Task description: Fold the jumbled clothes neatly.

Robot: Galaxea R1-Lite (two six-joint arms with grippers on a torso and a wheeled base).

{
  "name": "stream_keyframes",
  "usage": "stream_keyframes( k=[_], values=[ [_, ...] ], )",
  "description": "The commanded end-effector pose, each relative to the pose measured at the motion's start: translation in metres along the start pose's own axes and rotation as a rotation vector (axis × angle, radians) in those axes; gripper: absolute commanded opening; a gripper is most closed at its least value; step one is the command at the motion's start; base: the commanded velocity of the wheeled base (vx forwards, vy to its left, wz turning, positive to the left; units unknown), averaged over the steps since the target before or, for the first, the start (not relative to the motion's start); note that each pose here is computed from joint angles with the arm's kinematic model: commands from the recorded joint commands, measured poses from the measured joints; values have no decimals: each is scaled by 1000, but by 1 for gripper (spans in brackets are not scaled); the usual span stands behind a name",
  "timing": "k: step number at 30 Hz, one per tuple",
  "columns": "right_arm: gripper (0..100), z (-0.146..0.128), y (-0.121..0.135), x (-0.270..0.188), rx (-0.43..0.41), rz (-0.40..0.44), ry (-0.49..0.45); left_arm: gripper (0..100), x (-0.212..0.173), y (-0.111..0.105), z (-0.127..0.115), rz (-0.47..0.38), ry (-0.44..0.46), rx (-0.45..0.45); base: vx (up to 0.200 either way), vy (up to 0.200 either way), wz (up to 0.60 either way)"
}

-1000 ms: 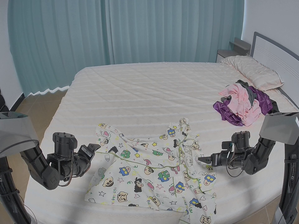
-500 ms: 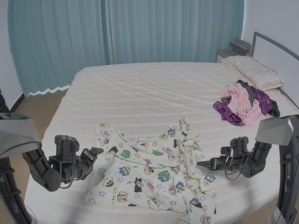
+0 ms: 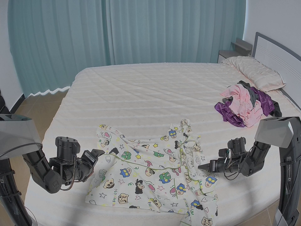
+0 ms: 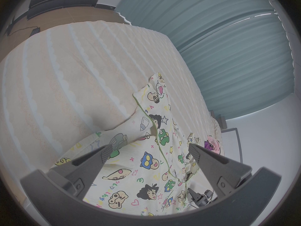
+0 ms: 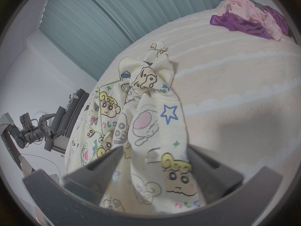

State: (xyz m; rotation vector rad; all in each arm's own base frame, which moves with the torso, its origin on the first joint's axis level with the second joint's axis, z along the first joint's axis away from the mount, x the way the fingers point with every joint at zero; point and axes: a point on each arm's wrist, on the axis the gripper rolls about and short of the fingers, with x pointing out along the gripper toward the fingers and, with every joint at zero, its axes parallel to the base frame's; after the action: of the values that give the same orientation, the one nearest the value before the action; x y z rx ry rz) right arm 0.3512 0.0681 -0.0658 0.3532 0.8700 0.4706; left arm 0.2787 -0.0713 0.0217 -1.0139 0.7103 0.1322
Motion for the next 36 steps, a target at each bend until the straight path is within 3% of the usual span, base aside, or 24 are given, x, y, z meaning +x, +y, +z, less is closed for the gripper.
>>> stream_keyframes(
  k=[1, 6, 13, 19, 29, 36],
  values=[
    [0, 6, 1, 1, 20, 8, -19, 100, 0, 1, 0, 3, 1, 0, 0, 0, 0],
    [0, 14, 5, -4, 78, 12, -49, 100, 0, 1, -1, 4, 2, -1, 0, 0, 0],
    [0, 20, 10, -16, 88, 6, -73, 100, 0, 1, -1, 5, 3, -1, 0, 0, 0],
    [0, 20, 2, -39, 118, -76, -108, 100, -1, 2, -5, 10, 16, 9, 0, 0, 0],
    [0, 13, -47, -81, 227, -260, -169, 100, -3, 4, -10, 21, 28, 16, 0, 0, 0],
    [0, 5, -56, -87, 247, -348, -170, 100, -4, 7, -11, 30, 34, 16, 0, 0, 0]
  ],
)
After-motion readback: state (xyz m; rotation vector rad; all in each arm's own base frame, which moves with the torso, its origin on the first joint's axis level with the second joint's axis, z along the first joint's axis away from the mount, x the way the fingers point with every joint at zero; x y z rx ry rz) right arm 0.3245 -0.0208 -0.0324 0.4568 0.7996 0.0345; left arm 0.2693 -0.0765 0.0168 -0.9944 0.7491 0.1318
